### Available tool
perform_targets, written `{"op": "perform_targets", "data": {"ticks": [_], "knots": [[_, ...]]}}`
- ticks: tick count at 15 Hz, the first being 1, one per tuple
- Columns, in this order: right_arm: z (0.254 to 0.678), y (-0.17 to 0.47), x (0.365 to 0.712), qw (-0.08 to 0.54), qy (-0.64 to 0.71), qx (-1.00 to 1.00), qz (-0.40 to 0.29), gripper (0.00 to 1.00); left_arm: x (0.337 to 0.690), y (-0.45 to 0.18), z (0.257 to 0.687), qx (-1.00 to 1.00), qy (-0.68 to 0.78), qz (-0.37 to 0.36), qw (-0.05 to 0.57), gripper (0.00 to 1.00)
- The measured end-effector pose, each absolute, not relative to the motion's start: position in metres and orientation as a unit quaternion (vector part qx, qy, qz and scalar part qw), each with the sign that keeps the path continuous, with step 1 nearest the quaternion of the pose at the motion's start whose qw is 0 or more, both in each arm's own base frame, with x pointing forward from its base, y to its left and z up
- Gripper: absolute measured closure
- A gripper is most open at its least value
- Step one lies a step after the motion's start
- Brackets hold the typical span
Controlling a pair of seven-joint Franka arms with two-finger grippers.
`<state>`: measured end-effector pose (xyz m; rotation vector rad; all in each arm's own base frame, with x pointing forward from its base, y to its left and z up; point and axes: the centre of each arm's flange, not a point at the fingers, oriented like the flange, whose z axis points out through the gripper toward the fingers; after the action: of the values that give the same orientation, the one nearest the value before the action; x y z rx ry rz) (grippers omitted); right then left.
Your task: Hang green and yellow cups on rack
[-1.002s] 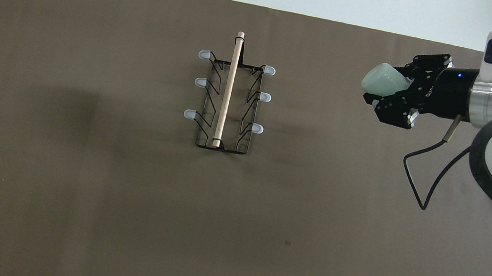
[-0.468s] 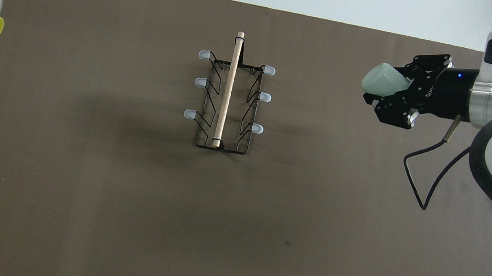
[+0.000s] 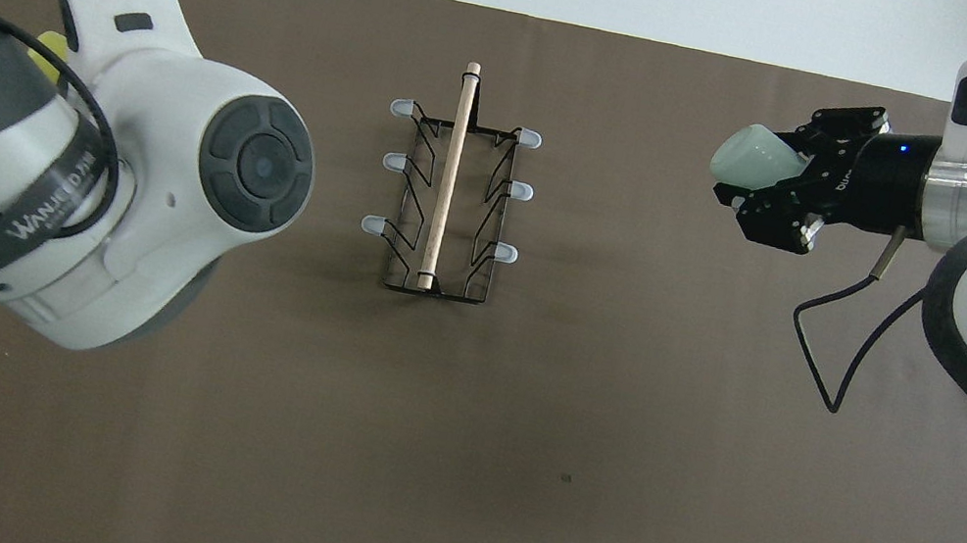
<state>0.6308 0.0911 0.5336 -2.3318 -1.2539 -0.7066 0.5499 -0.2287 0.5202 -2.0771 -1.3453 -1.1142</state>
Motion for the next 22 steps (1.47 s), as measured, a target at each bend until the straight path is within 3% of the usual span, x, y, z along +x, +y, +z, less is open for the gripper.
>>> {"op": "perform_targets", "data": {"ticks": [3,6,10,22], "knots": [[0.534,0.091,0.631,0.199,-0.448,-0.834,-0.253,0.33,0.530,-0.275,0.505,-0.738,-0.471,-0.444,0.190,0.33],[0.534,0.091,0.631,0.200,-0.449,-0.834,-0.252,0.33,0.515,-0.314,0.465,-0.720,-0.447,-0.489,0.209,0.33],[0.533,0.091,0.631,0.200,-0.449,-0.834,-0.252,0.33,0.518,-0.347,0.415,-0.686,-0.446,-0.528,0.229,0.33],[0.533,0.091,0.631,0.200,-0.448,-0.834,-0.252,0.33,0.491,-0.393,0.390,-0.676,-0.459,-0.539,0.202,0.33]]}}
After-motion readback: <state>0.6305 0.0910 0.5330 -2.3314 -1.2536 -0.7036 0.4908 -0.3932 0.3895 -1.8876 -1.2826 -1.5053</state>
